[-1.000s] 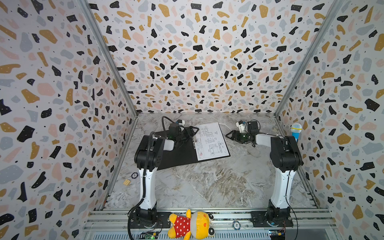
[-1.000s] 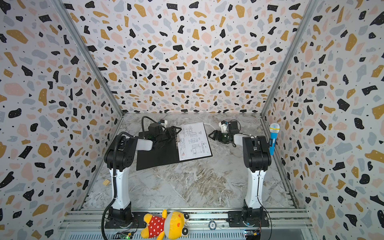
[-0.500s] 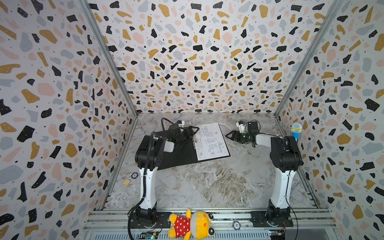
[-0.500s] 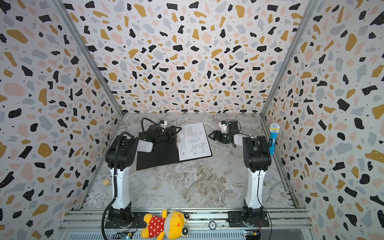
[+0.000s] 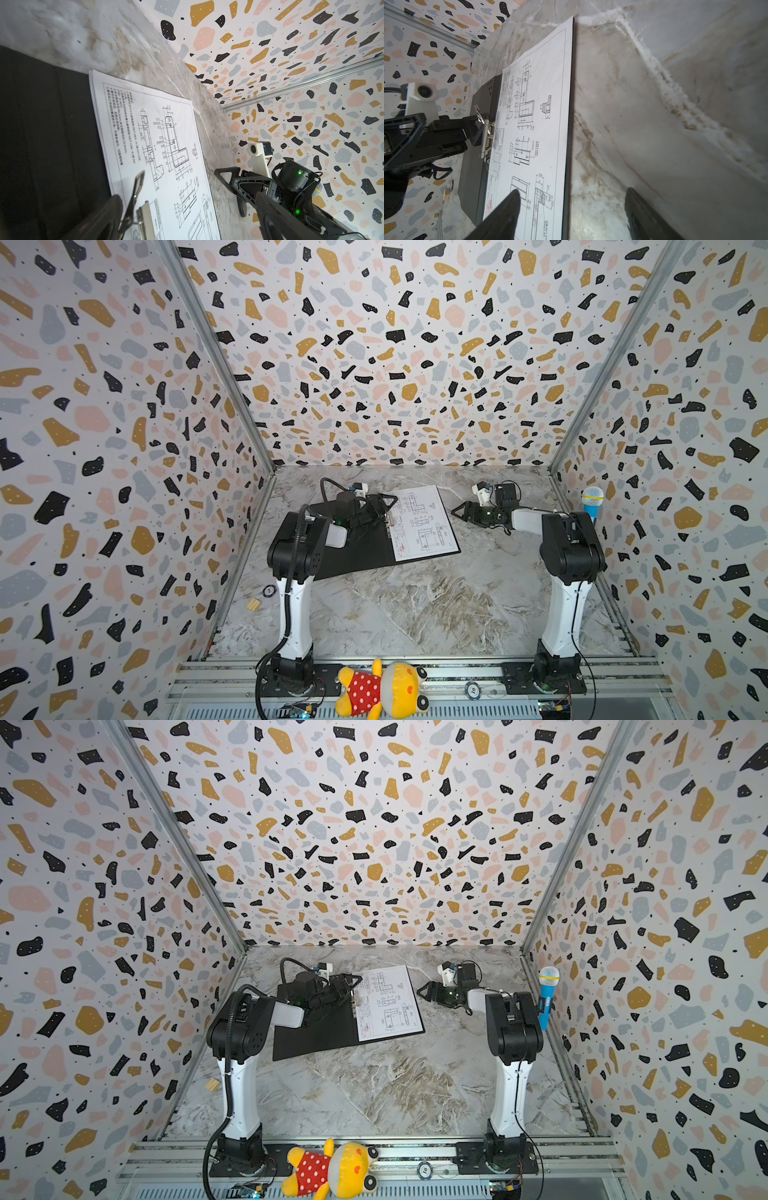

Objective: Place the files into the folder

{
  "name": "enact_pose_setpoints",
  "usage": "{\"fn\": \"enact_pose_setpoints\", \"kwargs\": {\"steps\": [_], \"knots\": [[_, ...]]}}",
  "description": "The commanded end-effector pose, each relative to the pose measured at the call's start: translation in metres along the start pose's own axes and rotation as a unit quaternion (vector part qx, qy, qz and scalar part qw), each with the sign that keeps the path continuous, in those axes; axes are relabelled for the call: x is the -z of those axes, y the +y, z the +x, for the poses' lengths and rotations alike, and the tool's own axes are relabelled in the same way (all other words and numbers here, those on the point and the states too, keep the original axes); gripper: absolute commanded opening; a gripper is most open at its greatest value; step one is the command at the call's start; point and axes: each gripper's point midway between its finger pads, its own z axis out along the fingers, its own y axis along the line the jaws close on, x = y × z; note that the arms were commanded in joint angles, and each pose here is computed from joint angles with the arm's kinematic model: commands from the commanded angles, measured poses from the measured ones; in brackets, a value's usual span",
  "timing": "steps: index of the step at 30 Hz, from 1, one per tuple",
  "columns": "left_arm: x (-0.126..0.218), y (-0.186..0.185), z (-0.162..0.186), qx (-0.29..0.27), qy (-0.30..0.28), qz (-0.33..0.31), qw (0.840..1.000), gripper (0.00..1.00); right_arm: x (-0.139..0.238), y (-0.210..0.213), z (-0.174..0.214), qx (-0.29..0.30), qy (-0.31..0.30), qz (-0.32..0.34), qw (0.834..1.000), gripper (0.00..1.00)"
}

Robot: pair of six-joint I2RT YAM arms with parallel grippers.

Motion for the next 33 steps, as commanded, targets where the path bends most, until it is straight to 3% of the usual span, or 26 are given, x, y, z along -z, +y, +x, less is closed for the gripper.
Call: {"fn": "enact_pose_setpoints", "kwargs": {"steps": [1, 12, 18, 26, 33], "knots": [[0.01, -0.031, -0.013, -0.026, -0.017, 0.039, 0.999, 1.0, 0.007, 0.0, 0.014, -0.017, 0.022, 0.01, 1.0, 0.8], [0.025, -0.046, -0.005, -0.031, -0.018, 0.059, 0.998, 1.0, 0.013, 0.007, 0.006, -0.01, 0.015, 0.012, 1.0, 0.8], [0.033, -0.047, 0.003, -0.024, -0.02, 0.067, 0.997, 0.99, 0.006, 0.024, 0.015, 0.001, 0.027, 0.004, 1.0, 0.74], [0.042, -0.027, -0.009, -0.014, -0.039, 0.01, 0.999, 0.97, 0.014, 0.059, 0.004, 0.007, 0.01, -0.006, 1.0, 0.7], [0.037, 0.007, -0.006, -0.02, -0.017, -0.071, 0.997, 0.94, 0.012, 0.09, 0.002, 0.021, 0.009, -0.034, 0.999, 0.68]]}}
